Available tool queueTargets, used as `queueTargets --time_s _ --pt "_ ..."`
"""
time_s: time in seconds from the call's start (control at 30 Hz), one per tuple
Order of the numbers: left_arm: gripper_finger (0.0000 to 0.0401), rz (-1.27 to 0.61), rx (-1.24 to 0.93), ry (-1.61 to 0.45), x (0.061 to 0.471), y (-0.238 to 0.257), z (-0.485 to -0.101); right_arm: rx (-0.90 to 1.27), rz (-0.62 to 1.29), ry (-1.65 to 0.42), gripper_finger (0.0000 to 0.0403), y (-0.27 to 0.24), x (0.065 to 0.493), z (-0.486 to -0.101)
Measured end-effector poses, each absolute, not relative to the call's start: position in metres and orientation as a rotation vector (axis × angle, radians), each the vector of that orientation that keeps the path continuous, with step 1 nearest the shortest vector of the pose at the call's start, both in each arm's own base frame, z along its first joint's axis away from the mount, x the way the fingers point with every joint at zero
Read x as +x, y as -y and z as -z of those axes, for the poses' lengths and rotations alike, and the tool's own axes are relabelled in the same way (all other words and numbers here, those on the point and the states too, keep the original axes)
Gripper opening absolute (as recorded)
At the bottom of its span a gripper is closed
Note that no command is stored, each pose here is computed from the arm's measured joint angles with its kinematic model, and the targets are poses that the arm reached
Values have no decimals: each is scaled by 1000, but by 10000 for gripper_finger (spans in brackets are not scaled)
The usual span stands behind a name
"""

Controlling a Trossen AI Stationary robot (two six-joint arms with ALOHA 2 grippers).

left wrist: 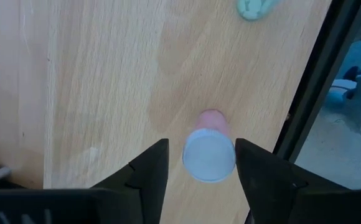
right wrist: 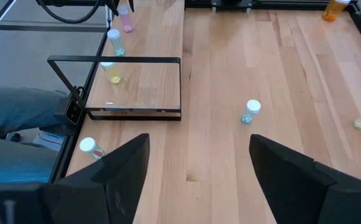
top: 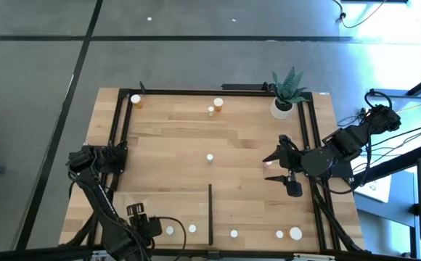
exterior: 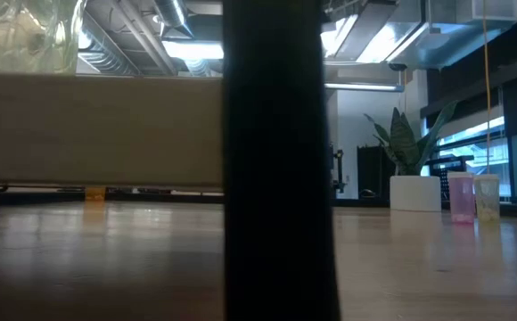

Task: Pick and place medicine bottles onto shelf by color
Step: Put the top left orange pill bottle on the shelf

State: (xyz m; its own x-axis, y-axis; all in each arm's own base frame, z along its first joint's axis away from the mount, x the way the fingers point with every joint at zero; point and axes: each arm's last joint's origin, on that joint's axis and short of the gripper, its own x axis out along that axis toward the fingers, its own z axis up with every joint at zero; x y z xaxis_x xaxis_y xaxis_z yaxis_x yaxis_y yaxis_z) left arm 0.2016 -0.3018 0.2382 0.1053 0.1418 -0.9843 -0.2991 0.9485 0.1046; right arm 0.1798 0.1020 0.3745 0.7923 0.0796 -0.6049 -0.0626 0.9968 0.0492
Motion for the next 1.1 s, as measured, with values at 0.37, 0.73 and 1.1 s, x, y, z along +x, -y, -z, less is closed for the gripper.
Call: queueTargets --time_s 0.37,0.73,1.1 --pt "176 -288 -127 -1418 203 301 -252 28 -76 -651 277 -102 180 -375" --pt "175 -298 -141 -1326 211 297 -292 -25 -93 -649 277 -102 180 -375" --pt "175 -359 -121 -1063 215 258 -349 -27 37 -647 277 -99 181 -363"
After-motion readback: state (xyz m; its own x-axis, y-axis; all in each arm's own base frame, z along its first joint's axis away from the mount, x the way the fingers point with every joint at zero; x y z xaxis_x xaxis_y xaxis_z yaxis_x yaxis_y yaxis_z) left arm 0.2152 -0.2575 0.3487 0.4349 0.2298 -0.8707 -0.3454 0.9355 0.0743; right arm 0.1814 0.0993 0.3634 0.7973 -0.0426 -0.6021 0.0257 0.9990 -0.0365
